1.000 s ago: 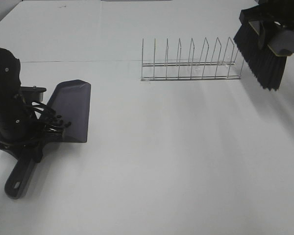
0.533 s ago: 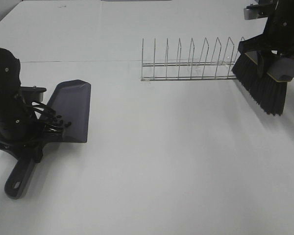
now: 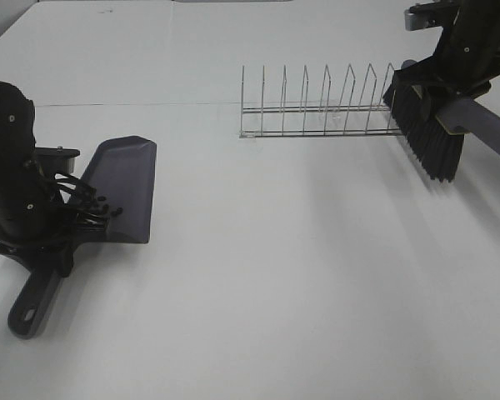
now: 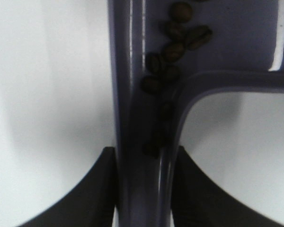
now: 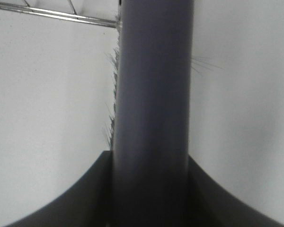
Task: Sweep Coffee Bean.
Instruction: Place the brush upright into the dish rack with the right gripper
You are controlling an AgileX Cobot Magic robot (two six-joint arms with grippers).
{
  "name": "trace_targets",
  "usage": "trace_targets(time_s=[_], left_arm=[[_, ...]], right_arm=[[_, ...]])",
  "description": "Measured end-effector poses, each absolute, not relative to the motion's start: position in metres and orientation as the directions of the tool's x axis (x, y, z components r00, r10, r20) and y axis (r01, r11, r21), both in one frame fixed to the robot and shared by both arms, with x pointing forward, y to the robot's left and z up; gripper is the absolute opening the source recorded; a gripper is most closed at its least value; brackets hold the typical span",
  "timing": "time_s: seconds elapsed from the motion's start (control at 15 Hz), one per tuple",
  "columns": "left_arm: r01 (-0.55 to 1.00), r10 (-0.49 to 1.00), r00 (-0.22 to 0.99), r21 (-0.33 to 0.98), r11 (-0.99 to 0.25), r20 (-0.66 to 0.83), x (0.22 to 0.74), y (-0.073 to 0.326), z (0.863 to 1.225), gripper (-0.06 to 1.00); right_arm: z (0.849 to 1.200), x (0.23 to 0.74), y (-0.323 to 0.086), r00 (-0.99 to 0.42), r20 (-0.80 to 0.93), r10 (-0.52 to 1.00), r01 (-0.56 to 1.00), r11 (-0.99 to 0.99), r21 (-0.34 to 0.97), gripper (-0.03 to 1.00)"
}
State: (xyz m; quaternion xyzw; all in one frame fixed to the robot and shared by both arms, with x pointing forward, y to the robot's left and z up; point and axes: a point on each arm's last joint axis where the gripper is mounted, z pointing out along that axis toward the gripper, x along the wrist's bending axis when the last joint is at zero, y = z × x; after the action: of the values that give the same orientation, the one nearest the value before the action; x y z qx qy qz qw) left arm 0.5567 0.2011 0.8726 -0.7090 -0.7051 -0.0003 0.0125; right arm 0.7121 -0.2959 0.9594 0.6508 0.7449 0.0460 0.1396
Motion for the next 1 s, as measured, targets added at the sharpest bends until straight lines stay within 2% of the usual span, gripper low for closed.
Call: trace_targets(time_s=[0.27, 0.53, 0.87, 1.0], left_arm=[[1.0, 1.0, 0.007, -0.017, -0.006, 0.018, 0.557, 0.201, 0.873, 0.27], [1.0, 1.0, 0.007, -0.017, -0.007, 0.017, 0.557, 0.201, 0.873, 0.27], [1.0, 1.0, 0.005, -0.019, -0.005, 0.014, 0.557, 0.201, 0.873, 0.27], [1.0, 1.0, 0.004, -0.019, -0.004, 0.012, 0.557, 0.201, 0.873, 0.27]], right_arm=[[0.943, 0.728, -0.296, -0.117, -0.155, 0.981, 0.952, 0.155, 0.264, 0.35], [0.945, 0.749, -0.296, -0.11, -0.174, 0.979, 0.934, 0.161, 0.319, 0.35], [0.933, 0.753, -0.297, -0.065, -0.163, 0.984, 0.938, 0.116, 0.326, 0.36], [0.932, 0.754, -0.297, -0.058, -0.172, 0.983, 0.936, 0.113, 0.334, 0.56]])
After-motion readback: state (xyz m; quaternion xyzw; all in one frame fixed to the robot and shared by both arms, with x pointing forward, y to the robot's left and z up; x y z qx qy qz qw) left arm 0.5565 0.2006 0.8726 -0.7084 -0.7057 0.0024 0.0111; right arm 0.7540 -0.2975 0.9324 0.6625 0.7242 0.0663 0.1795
